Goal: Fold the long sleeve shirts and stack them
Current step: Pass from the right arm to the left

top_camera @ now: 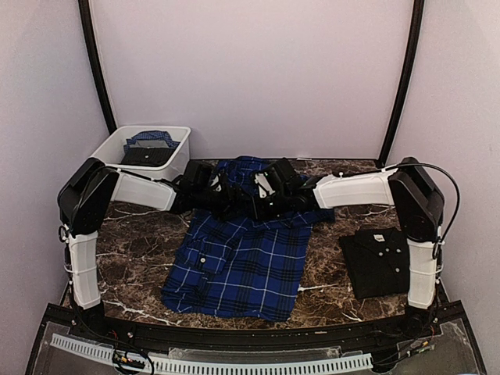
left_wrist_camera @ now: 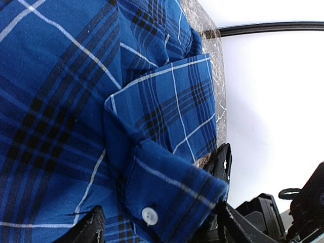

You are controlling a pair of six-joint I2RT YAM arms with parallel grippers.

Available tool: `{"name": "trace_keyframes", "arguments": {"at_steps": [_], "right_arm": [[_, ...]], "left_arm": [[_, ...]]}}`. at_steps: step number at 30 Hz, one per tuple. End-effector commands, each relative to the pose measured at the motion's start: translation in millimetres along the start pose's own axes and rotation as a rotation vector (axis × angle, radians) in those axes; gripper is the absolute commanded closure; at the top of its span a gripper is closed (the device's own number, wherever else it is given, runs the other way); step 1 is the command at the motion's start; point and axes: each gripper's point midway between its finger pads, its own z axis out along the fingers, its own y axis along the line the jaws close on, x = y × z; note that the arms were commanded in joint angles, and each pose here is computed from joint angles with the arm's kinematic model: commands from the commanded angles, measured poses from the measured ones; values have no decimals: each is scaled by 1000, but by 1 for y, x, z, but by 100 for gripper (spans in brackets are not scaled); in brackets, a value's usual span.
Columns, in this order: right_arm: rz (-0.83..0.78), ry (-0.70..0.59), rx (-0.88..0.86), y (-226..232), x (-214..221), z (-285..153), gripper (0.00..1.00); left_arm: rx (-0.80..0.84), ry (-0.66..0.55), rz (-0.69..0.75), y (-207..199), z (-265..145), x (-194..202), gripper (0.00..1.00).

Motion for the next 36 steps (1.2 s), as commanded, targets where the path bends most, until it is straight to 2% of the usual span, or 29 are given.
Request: {"name": "trace_keyframes", "arguments": {"at_steps": [1, 7, 11, 16, 18, 24, 28, 34, 36], "right_arm": [[-5, -14, -88, 14, 0, 3, 83], [-4, -15, -115, 21, -1, -9, 68], [-7, -30, -105, 22, -4, -25, 62], [-1, -64, -94, 21, -12, -46, 46], [8, -71, -87, 18, -13, -50, 44], [48, -69, -58, 1, -10, -53, 44], [85, -63, -26, -15, -7, -52, 49], [197, -64, 29, -46, -8, -39, 73], [210, -52, 46, -52, -9, -28, 76]], "left_arm": [[21, -50, 9, -4, -2, -4, 23], [-41, -31, 2, 14, 5, 0, 21], [-89, -16, -3, 27, 6, 5, 21], [-119, 5, -5, 36, 8, 10, 23], [-119, 5, -5, 36, 8, 10, 23], [-92, -10, 6, 25, -1, 10, 22], [-50, -38, 33, 13, -12, 9, 20], [42, -71, 50, -2, -21, 10, 19], [64, -69, 59, -3, -18, 9, 18]]}}
